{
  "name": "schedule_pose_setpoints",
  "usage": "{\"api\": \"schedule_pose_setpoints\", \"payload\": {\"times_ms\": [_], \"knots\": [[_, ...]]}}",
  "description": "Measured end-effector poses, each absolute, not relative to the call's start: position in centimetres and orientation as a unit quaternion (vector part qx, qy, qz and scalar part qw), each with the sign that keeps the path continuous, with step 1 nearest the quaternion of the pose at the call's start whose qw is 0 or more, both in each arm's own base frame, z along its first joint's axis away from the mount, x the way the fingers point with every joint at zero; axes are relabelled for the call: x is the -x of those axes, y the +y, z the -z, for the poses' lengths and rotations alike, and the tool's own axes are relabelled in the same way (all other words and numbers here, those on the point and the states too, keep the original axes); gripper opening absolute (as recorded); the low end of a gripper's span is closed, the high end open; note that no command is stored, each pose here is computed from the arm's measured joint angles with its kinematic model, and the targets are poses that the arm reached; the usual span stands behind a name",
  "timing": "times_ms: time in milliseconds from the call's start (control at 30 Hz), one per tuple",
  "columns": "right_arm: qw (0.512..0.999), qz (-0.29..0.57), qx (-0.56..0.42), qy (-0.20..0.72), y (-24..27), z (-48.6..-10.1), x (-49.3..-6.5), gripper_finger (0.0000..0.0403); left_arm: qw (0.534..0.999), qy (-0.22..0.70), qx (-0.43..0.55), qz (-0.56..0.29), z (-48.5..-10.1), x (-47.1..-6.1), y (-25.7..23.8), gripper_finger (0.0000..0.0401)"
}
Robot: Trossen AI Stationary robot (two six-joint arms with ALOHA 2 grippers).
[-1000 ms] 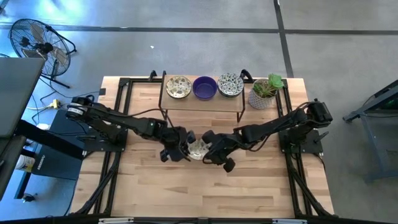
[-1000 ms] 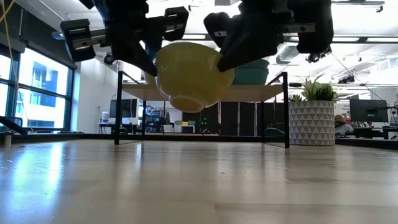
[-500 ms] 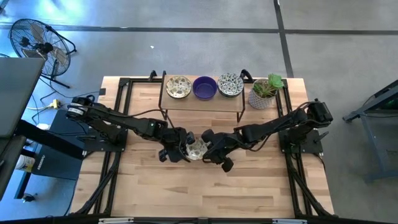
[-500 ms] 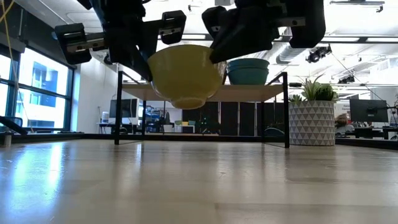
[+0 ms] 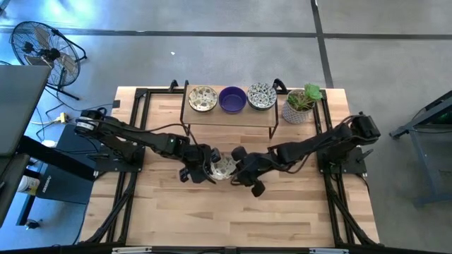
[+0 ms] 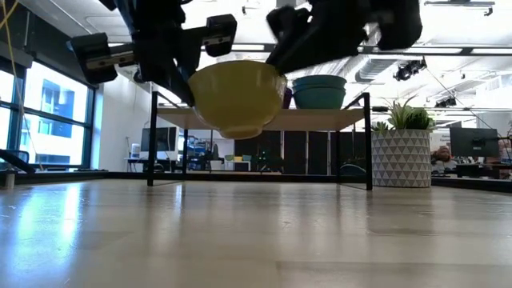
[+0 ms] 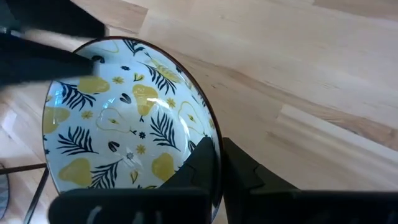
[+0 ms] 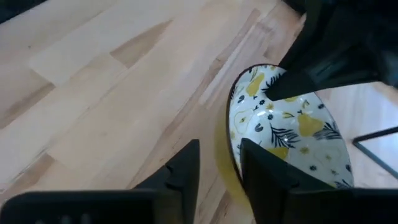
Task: Pick & Place Mini bowls
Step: Stack the yellow patterned bowl on top of the yellow patterned bowl on the shelf
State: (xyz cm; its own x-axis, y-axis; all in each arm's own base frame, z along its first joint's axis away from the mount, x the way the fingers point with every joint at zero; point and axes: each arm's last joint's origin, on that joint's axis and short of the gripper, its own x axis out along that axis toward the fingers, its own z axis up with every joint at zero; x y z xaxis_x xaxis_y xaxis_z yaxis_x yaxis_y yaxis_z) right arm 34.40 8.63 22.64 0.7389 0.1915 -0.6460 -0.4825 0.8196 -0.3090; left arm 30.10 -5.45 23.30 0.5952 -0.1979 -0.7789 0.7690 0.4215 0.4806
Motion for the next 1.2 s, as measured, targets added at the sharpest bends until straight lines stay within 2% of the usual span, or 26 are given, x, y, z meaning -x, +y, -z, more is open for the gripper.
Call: {"api": "schedule_pose_setpoints", "payload": {"times_ms": [233,400,600,867,1033,1200], "knots": [[0.921,-0.148,0.224,0.281,9.8,-26.6,-31.7,0.0145,0.771,0.356,-0.442,0.288,-24.1,-28.9,-5.1,0.0003],[0.927,-0.125,0.185,0.302,9.9,-28.0,-29.7,0.0151,0.781,0.349,-0.445,0.265,-25.8,-27.6,-4.8,0.0003],[0.928,-0.151,0.166,0.296,10.2,-26.2,-29.5,0.0106,0.79,0.345,-0.454,0.223,-28.7,-25.9,-4.3,0.0003],[0.961,-0.198,0.108,0.158,7.6,-21.6,-29.3,0.0008,0.79,0.356,-0.471,0.167,-34.4,-23.8,-3.5,0.0003],[0.98,-0.176,0.058,0.079,5.6,-20.3,-28.3,0.0015,0.782,0.375,-0.482,0.126,-37.8,-22.7,-3.1,0.0003],[0.982,-0.17,0.054,0.057,5.0,-18.9,-27.1,0.0004,0.779,0.377,-0.492,0.094,-40.2,-21.8,-2.8,0.0003]]}}
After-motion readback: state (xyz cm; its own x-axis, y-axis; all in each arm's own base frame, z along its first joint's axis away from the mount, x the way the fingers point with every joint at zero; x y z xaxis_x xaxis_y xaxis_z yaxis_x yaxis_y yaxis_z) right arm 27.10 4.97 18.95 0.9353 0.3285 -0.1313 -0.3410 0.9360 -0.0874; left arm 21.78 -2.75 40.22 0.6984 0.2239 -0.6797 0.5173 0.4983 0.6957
